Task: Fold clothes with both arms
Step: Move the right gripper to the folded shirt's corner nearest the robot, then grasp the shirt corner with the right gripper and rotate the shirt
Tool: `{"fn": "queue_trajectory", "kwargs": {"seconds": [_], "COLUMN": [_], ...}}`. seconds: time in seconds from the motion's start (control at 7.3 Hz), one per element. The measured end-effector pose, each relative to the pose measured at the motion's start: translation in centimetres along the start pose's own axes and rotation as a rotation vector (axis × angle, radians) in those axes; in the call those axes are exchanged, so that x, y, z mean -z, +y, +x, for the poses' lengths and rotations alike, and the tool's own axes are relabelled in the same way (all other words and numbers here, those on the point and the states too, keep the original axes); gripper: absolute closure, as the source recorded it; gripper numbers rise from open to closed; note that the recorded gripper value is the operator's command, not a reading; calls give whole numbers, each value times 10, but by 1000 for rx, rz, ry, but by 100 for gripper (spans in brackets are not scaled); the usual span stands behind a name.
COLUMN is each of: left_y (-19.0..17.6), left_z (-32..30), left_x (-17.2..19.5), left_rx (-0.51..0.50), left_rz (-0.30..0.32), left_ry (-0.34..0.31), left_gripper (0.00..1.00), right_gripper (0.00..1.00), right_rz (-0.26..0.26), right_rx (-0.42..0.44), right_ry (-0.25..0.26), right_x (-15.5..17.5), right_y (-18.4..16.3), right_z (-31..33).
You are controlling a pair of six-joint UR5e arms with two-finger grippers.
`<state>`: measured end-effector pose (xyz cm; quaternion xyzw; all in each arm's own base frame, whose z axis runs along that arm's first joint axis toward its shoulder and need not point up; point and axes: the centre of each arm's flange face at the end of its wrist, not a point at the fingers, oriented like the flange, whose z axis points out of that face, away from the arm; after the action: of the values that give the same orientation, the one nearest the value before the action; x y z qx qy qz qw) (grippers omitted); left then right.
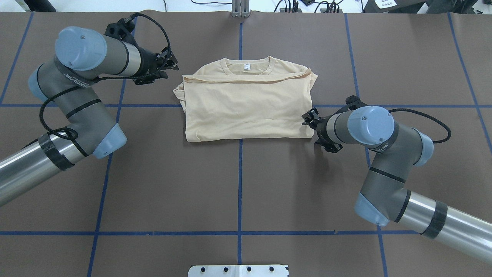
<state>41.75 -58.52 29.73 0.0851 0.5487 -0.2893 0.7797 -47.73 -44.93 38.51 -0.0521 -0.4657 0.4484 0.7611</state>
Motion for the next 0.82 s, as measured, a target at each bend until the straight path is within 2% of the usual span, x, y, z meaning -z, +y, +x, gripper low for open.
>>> {"fn": "queue_trajectory", "kwargs": {"seconds": [0.41, 0.82], "left_y": [2, 2], "left_z": [1, 3], "left_x": [-1, -1], "left_rx": [2, 5], "left_rz": [-3, -4], "left_ry": [0, 3], "left_gripper": [51, 51], "right_gripper": [100, 100], "right_rz": [-20, -46], "right_rx": [-21, -16], "right_ry": [-5, 3], "right_x": [7, 46], "right_y": [8, 21], "right_z": [2, 12]}}
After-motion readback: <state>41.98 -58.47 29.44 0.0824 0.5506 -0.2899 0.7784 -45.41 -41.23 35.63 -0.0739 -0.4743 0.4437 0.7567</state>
